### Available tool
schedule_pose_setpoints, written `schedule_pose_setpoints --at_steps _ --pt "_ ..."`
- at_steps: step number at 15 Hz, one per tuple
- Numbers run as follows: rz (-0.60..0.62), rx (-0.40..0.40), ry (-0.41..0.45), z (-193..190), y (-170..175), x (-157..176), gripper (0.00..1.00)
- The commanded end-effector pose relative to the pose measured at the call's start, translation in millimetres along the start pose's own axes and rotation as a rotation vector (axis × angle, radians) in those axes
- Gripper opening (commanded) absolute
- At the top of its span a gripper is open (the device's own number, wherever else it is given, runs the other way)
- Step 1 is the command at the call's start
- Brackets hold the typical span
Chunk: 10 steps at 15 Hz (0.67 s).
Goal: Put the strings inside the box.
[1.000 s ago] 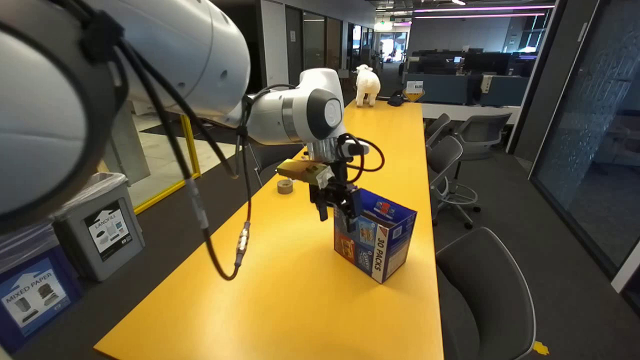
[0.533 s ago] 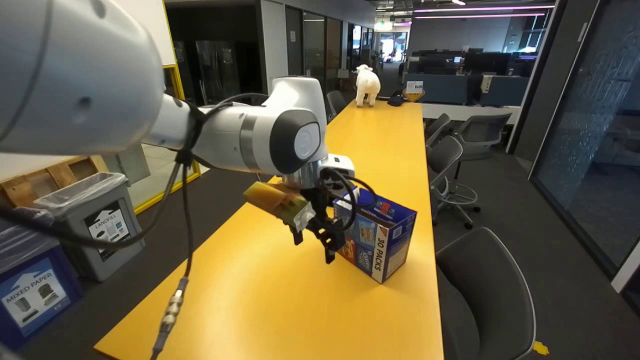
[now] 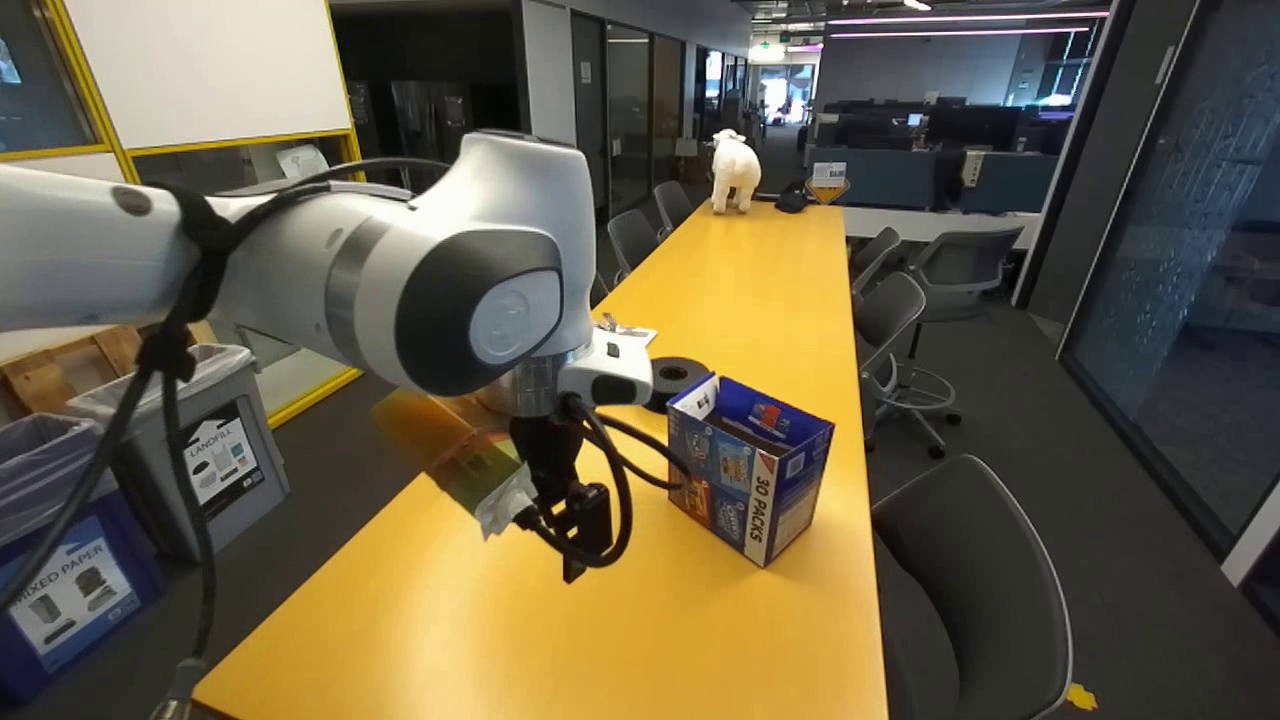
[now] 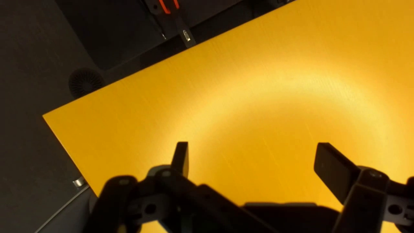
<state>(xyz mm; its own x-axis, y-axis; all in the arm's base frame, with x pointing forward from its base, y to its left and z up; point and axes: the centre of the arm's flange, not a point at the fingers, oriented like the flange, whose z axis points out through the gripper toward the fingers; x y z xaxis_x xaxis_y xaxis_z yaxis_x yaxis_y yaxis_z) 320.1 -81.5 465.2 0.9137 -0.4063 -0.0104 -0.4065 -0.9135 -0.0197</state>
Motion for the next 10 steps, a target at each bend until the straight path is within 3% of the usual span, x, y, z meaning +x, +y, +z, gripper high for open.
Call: schedule_pose_setpoints --at_steps 1,10 --pt "-0.005 0.000 -0.001 -7.4 2.4 -28.9 1.00" --pt "-0.001 -0.023 -0.028 2.3 1.5 -19.5 1.00"
